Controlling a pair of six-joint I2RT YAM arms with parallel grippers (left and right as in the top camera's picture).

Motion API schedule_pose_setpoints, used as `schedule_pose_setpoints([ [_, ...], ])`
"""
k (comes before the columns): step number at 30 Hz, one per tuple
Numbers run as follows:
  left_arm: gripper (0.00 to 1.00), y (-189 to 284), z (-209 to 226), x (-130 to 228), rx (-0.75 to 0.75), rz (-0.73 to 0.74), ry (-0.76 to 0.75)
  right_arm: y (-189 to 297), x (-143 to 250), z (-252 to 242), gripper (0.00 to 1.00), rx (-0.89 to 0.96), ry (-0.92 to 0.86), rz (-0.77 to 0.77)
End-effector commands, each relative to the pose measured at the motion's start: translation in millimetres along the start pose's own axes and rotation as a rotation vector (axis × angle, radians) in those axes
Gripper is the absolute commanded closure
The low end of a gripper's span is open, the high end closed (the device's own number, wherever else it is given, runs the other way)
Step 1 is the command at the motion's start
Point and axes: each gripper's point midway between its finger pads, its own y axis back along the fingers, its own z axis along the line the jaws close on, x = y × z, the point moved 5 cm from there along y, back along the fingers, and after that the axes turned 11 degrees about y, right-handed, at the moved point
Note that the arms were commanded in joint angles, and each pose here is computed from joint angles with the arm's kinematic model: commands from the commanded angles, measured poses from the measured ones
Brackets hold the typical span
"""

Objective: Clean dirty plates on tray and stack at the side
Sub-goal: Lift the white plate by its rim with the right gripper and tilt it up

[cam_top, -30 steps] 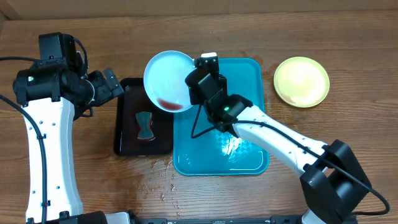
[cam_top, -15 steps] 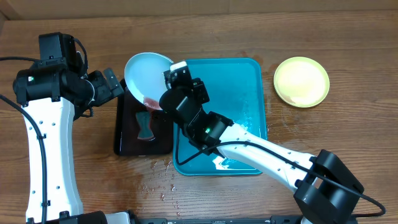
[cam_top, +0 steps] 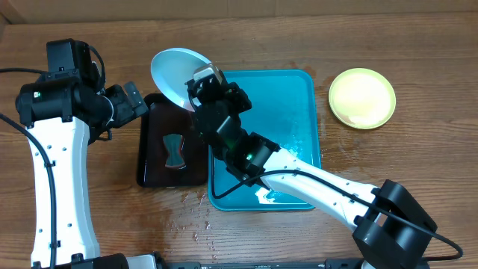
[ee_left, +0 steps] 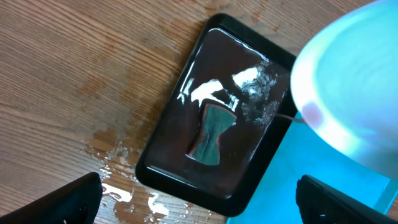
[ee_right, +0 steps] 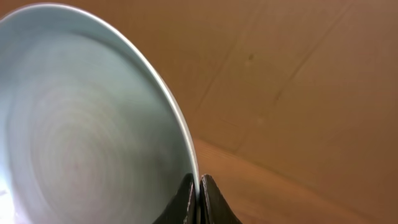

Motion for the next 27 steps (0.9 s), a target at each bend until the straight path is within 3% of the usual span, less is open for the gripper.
schedule_pose_setpoints([
  [1, 0.00, 2.1, -1.3, -3.7, -0.002, -0.014, 0.005, 8.6, -26.4, -18.5, 0.96, 0.062, 0.030, -0.060],
  [14, 0.00, 2.1, -1.3, -3.7, -0.002, -0.014, 0.005, 28.3, -61.0, -17.4, 0.96, 0.095, 0.071, -0.199],
  [27, 0.00, 2.1, -1.3, -3.7, -0.002, -0.015, 0.005, 35.2, -76.7, -28.0, 0.96, 0.135, -0.040, -0.272],
])
